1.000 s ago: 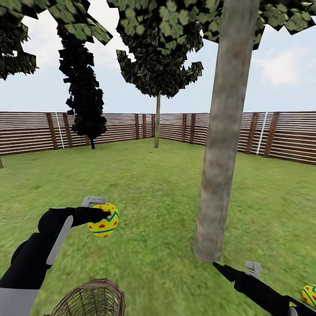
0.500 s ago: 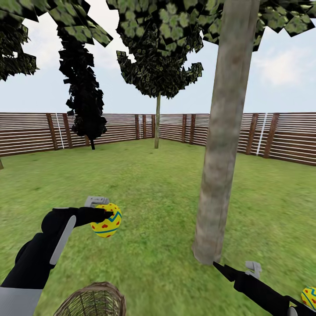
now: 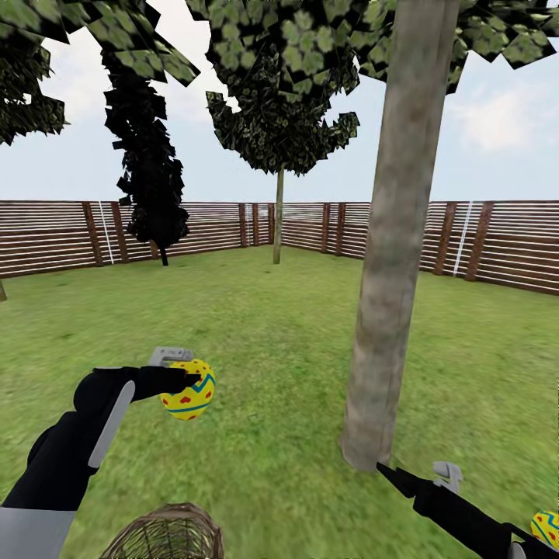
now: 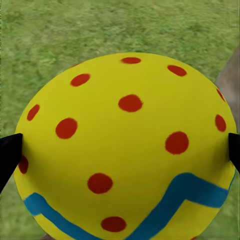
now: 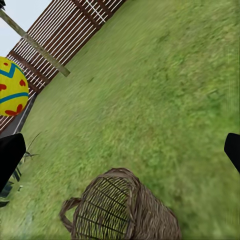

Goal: Take the three Easter eggs out of the wicker basket on the lawn in the garden, then place them on the lawn next to a single tree (choose any tree) so that all three eggs are next to the same tree and none are left in the basket.

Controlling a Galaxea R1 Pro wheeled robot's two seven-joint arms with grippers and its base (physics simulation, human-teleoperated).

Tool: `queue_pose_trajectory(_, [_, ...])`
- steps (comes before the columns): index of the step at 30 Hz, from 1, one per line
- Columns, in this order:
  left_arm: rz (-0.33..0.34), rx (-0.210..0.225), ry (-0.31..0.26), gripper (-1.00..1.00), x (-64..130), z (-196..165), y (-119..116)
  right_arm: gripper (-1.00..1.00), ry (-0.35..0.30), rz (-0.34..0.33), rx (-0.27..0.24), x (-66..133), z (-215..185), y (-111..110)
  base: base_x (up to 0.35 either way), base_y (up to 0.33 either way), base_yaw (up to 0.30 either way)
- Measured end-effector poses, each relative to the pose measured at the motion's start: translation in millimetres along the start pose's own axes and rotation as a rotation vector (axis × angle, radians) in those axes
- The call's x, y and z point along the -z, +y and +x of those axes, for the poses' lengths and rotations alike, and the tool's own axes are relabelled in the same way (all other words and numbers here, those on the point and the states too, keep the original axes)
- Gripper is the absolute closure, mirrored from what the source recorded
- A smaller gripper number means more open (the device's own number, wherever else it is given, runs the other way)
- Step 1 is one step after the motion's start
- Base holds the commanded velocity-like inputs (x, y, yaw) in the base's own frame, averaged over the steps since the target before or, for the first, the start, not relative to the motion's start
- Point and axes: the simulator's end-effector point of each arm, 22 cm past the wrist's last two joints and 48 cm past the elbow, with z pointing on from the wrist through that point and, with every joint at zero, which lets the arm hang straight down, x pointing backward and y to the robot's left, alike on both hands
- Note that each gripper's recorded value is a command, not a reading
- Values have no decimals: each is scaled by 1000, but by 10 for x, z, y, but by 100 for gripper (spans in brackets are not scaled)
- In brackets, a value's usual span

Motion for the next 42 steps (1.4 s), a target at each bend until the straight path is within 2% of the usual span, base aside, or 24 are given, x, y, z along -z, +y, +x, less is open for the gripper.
queue_pose_trajectory(42, [1,-3,3,100,345,-569,-38,-100,4,12,-3,117,-477,419,-12,0,-8])
